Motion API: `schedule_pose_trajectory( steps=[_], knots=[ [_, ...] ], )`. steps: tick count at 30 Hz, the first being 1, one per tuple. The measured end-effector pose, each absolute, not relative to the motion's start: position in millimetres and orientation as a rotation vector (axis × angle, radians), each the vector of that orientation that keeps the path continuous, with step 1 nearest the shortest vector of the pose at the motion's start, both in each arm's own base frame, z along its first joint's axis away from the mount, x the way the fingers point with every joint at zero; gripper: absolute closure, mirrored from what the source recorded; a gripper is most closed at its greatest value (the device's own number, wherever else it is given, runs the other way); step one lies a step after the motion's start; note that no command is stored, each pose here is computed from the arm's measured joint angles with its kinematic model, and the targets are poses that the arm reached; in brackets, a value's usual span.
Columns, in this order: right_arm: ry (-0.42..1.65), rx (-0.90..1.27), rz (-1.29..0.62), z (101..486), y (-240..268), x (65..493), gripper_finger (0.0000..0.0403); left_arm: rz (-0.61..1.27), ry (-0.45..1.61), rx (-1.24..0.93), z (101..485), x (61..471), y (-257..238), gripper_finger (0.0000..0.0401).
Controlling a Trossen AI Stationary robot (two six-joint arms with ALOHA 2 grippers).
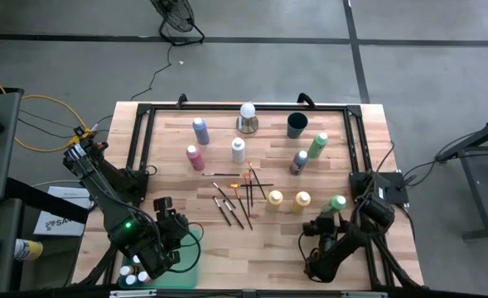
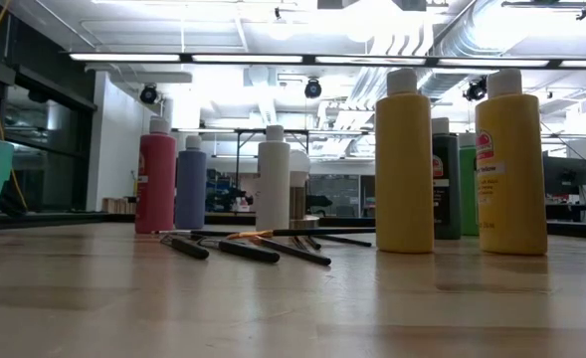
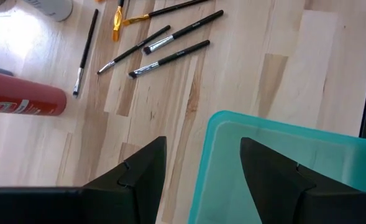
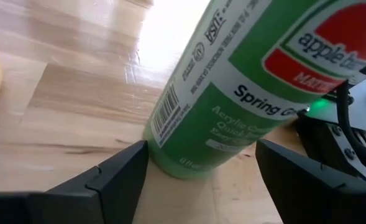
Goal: Pick & Place Paint Supplies
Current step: Put the green paint bottle into the green bin
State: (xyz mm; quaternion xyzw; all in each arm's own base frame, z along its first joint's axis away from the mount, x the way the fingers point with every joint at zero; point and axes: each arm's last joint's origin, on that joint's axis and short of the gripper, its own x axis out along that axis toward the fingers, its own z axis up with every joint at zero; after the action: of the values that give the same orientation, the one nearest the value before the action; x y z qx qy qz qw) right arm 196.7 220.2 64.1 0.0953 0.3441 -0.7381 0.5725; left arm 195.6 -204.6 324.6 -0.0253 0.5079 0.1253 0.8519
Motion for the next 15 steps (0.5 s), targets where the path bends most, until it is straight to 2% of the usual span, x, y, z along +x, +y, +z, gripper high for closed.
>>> schedule_pose_trajectory(
  steps=[8,15],
  knots=[
    [0.778,0.19,-1.71,63,211,202,0.0117,0.257,1.06,-0.066,325,197,-206,0.0203],
    [0.771,0.183,-1.705,62,208,204,0.0186,0.264,1.058,-0.079,325,197,-206,0.0203]
  ],
)
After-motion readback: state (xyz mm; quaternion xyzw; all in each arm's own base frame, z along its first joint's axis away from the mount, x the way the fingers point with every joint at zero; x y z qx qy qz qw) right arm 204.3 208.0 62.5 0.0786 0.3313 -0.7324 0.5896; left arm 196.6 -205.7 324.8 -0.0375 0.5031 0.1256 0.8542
